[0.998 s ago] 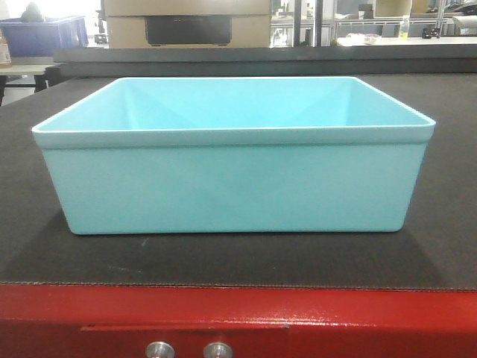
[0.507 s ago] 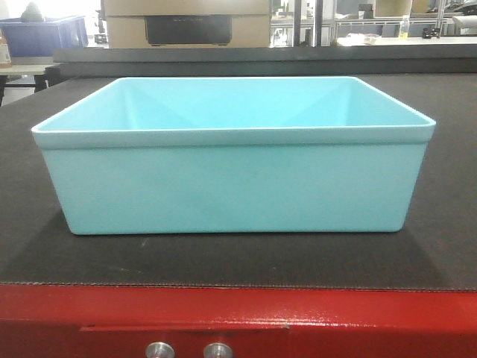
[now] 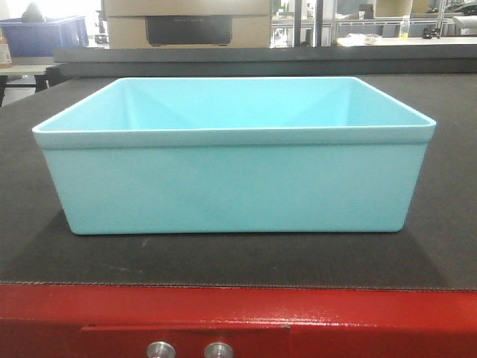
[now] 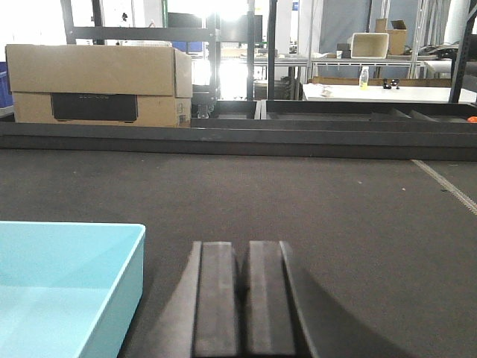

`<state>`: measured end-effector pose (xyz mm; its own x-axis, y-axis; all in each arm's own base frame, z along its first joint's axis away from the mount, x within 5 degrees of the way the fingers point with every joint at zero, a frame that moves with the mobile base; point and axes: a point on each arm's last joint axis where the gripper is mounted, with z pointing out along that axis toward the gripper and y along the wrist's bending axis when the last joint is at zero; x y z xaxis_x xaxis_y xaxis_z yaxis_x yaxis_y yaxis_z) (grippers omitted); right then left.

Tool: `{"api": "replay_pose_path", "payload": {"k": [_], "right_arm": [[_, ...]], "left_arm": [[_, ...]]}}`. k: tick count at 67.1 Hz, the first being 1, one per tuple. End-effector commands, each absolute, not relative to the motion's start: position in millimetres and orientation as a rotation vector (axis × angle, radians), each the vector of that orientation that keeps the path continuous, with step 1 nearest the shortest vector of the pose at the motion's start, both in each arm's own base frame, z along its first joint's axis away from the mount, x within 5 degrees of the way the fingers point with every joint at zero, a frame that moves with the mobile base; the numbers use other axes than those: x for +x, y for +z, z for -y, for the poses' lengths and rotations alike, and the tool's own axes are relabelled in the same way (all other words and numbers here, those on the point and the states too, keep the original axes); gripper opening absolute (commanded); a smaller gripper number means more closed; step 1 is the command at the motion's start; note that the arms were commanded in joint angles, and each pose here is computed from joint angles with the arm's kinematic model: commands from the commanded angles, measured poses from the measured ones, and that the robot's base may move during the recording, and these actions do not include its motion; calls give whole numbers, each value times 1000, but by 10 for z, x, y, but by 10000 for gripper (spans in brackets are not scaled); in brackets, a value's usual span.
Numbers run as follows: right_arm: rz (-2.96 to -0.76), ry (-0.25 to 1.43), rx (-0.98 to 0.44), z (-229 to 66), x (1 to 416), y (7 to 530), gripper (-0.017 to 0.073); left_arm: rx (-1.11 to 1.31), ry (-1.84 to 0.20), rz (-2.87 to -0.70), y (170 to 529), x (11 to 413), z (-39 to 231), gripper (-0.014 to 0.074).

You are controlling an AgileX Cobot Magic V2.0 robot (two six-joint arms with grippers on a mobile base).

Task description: Fetch blue bin and place on conveyor start

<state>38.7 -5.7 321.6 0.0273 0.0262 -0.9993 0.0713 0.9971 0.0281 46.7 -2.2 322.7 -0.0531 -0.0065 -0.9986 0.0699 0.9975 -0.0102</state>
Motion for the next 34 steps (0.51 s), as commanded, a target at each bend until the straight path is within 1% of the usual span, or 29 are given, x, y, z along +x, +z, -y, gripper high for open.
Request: {"api": "replay_pose_path", "payload": {"k": [1, 9, 16, 28, 32, 34], "right_arm": [[-1521, -44, 69, 58, 384, 3227, -162], [-1521, -44, 69, 58, 384, 3227, -162], [-1521, -44, 69, 58, 384, 3227, -162], [-1519, -44, 68, 58, 384, 3228, -162], [-1519, -44, 68, 58, 384, 3228, -162], [-1519, -44, 68, 58, 384, 3228, -162]], "left_arm": [[33, 2, -1592, 3205, 431, -7, -111], [-15, 32, -1537, 2990, 384, -23, -111], [-50, 33, -1522, 2706, 388, -27, -111], [-53, 11, -1525, 2219, 538, -23, -111], [-49, 7, -1509, 2108, 563, -21, -111], [-46, 6, -1458, 2154, 559, -20, -111]]}}
